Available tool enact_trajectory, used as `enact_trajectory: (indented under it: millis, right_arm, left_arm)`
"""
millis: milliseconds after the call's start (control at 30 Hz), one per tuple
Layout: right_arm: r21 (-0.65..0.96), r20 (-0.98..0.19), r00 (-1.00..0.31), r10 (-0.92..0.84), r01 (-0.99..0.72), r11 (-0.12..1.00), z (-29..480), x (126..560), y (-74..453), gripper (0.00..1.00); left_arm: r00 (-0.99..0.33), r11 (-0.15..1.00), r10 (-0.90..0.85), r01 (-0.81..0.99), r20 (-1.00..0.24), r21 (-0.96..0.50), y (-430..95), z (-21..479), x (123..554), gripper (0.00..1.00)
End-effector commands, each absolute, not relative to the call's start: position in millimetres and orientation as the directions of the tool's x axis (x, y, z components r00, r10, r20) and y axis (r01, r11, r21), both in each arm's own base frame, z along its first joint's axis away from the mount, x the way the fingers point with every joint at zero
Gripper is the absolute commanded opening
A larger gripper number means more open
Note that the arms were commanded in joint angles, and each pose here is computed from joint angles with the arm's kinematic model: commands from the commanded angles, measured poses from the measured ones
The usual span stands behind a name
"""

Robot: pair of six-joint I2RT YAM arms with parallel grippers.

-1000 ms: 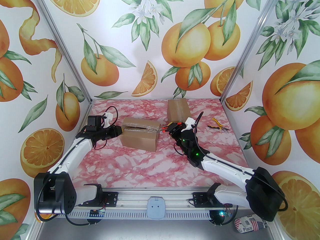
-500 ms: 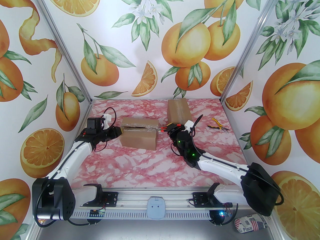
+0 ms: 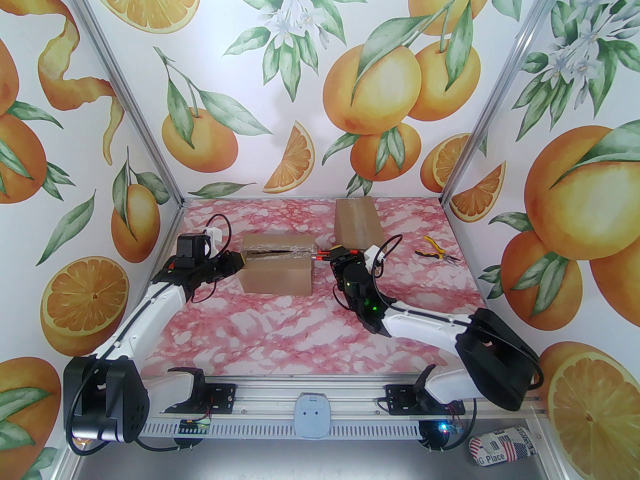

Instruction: Unpack the express box

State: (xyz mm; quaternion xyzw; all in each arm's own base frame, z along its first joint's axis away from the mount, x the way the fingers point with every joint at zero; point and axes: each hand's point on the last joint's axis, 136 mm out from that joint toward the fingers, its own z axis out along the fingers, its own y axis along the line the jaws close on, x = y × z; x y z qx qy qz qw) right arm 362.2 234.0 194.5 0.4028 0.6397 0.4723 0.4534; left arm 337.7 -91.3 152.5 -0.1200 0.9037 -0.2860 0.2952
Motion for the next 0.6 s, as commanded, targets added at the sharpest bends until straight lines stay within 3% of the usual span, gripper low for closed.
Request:
enact_trajectory:
  millis: [0,333,567]
  right_arm:
    - [0.974,-0.179,-0.478,0.860,0.039,0.225,189,340,286,0.00]
    - [0.862,-0.458,-0.349,0.818,0.051,0.504,230,345,201,0.00]
    - [0.758,-0.605,-0.378,0.701,-0.004,0.652,268,347,182,0.00]
  left_arm:
    - [-0.941,0.818,-0.309,-0.187,-0.141,-0.544,-112,82,272,0.21]
    - [-0.912,0.829,-0.382,-0.267,-0.148,-0.492,-84,79,275,0.17]
    - [-0.884,0.816,-0.429,-0.291,-0.185,-0.500,-78,89,286,0.17]
